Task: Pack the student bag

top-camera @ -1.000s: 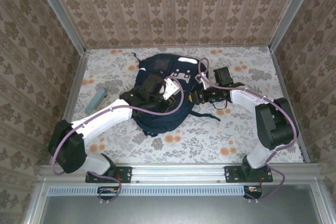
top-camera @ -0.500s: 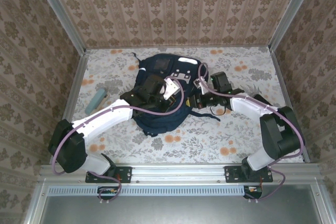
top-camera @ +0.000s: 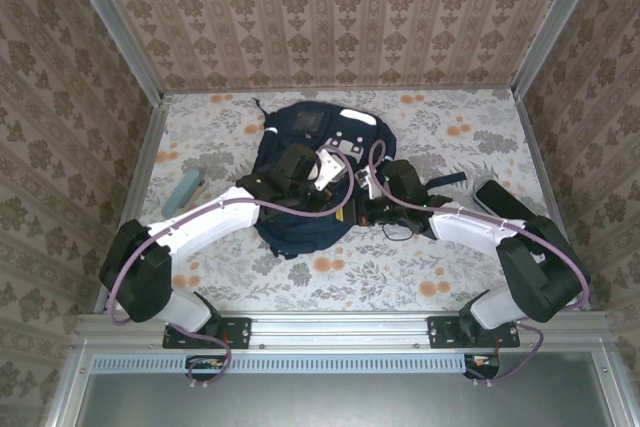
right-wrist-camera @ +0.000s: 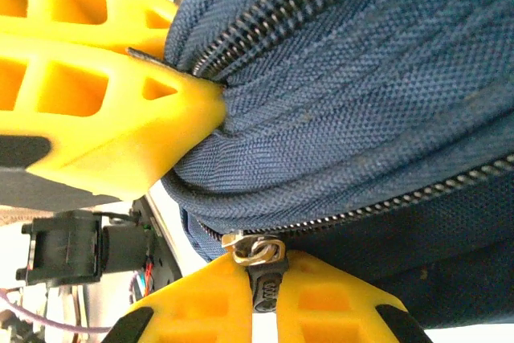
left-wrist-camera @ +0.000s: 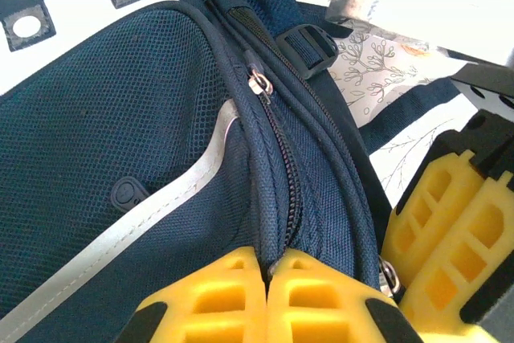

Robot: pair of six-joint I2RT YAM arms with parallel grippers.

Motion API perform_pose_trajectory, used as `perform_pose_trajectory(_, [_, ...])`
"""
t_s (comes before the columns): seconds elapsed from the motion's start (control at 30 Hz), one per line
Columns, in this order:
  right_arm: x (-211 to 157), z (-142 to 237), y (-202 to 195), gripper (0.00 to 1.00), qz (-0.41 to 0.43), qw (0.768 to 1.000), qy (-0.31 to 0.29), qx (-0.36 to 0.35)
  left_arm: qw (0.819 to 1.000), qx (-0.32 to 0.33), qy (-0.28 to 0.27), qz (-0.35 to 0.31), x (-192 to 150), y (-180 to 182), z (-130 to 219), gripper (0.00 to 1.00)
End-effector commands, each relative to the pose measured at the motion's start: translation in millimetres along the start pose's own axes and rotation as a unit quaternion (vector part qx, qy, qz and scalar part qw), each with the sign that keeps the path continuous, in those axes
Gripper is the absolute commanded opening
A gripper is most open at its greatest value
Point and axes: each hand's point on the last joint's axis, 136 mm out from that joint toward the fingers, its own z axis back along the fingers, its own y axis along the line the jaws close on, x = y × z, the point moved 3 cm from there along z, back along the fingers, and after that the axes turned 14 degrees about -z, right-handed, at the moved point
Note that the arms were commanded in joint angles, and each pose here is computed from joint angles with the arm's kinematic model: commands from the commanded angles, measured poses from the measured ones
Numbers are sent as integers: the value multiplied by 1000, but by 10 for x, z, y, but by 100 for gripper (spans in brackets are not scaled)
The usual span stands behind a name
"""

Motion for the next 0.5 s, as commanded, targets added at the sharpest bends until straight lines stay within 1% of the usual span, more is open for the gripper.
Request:
perform_pose_trajectory(0.0, [-150,-55,203,8,-7,999,20,45,995,25,-92,38,394,173,-37,0])
perform_pose_trajectory(0.13, [-191,-161,234,9,-13,999,17,50,993,8,-108,57,430,139,-104,0])
perform_pose_trajectory(0.27, [-182,-183,276,11,-16,998,3,59,992,10,-109,61,435,153,-117,0])
perform_pose_trajectory(0.33, [-152,-109,240,15,-16,999,-14,40,992,13,-108,59,418,159,-91,0])
perform_pose_trajectory(0.47, [-92,163,119,31,-25,998,-59,-2,993,12,-104,62,333,187,-26,0])
